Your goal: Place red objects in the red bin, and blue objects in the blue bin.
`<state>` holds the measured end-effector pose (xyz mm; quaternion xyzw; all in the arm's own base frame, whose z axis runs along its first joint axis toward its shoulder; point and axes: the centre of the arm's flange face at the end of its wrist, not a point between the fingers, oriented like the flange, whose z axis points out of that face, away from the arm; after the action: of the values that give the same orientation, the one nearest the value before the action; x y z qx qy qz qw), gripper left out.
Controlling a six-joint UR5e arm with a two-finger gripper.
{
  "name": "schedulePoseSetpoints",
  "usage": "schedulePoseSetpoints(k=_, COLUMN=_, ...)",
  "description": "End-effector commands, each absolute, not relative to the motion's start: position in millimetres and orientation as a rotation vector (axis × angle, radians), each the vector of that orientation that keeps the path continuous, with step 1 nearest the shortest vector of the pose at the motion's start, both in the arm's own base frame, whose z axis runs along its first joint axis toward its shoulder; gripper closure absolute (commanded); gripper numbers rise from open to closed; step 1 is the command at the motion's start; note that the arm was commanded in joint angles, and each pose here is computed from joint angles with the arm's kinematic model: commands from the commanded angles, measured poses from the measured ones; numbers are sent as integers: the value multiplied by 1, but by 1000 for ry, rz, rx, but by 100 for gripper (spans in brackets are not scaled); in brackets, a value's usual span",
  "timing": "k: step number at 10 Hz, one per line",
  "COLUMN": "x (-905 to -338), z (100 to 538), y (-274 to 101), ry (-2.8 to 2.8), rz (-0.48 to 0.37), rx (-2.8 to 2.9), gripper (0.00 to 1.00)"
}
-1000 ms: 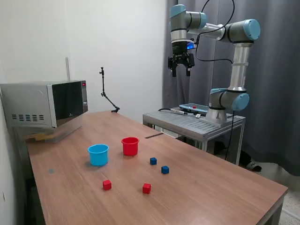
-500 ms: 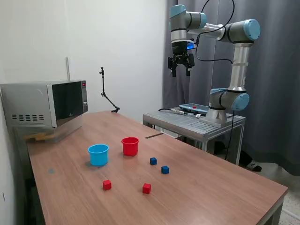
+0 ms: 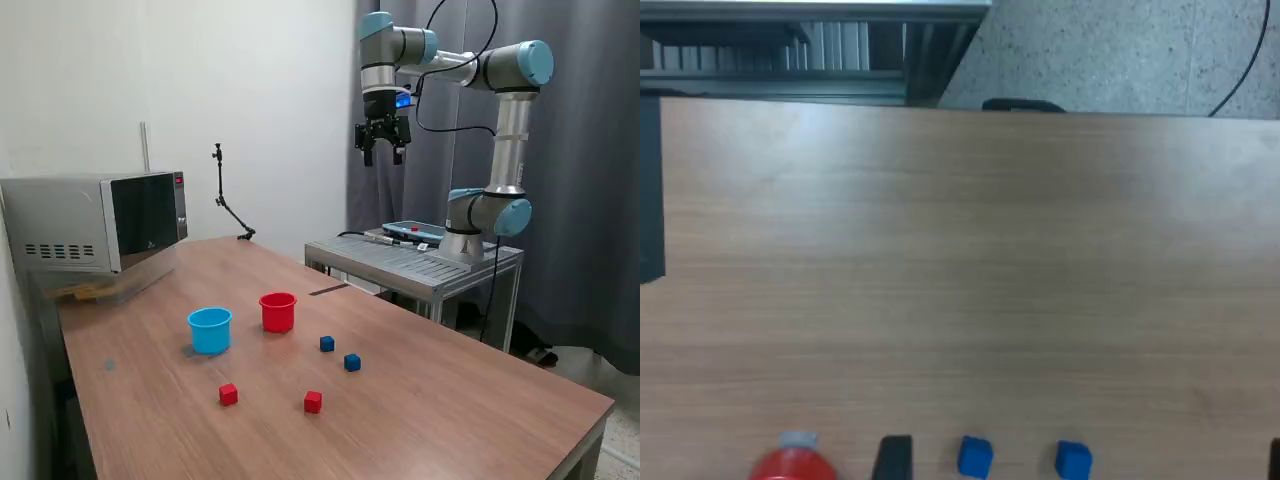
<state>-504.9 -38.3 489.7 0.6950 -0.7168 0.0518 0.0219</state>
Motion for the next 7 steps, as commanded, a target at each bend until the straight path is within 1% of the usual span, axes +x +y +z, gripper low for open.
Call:
schedulePoseSetpoints(k=1, x=-526, z=470, y=-34, ry=-2246, rz=151, rx=2120, gripper=0)
schedulePoseSetpoints(k=2, x=-537, z=461, y=-31, ry=-2277, rz=137, rx=2079, gripper=0)
schedulePoseSetpoints(k=3, x=-552, z=449, y=-29, ry=-2305, rz=104, rx=2028, gripper=0)
schedulePoseSetpoints(k=4, x=-568, z=431, y=-29, ry=-2320, rz=96, rx=2005, gripper=0)
schedulePoseSetpoints(k=5, x=-588, z=399, y=-33, ry=-2329, rz=136, rx=2024, gripper=0)
schedulePoseSetpoints(k=7, x=-619, z=332, y=-75, ry=-2267, rz=177, rx=2124, gripper=0)
